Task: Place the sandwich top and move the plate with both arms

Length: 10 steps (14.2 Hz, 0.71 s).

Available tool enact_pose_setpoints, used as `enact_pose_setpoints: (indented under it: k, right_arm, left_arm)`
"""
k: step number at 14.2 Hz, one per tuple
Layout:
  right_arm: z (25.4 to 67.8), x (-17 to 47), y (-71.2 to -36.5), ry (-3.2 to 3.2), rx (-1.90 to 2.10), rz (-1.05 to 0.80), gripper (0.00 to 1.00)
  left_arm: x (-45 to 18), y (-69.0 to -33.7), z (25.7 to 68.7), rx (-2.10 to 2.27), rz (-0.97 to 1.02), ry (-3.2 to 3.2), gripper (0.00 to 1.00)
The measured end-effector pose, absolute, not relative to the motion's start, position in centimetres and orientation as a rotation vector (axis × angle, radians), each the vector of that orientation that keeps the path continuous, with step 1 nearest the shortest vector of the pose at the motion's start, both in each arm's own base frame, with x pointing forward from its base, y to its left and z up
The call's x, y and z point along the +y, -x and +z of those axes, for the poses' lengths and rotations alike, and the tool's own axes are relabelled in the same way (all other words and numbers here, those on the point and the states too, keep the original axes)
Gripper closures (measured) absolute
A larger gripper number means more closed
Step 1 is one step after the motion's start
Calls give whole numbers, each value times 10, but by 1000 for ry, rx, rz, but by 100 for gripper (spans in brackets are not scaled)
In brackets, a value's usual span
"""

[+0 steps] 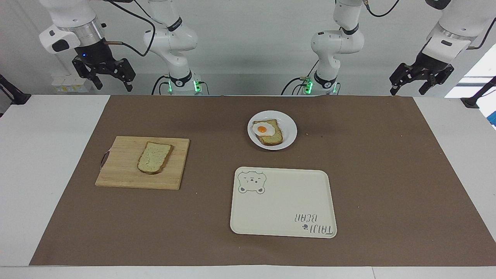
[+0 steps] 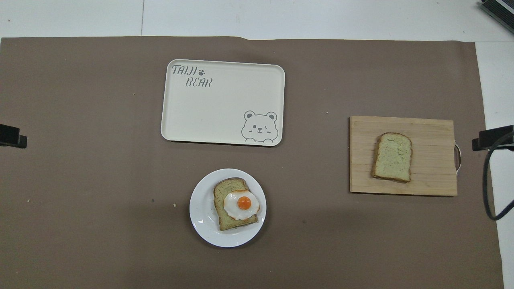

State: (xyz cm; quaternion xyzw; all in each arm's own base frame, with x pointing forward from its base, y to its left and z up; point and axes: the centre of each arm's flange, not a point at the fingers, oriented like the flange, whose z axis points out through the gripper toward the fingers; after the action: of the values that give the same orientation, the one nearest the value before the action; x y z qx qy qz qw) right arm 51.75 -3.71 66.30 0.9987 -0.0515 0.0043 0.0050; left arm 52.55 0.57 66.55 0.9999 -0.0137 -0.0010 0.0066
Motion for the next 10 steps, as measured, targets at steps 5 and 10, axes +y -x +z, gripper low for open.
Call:
enact_pose_setpoints:
  k: [5,10]
  right_arm:
    - [663,-37,-517,-3127,-161,13,0]
    - [664,-42,-518,-3126,-175,30,0]
  left_arm:
    - [4,-525,665,-49,-16,-3128,0]
    - [3,-524,665,-51,-18,-3128,0]
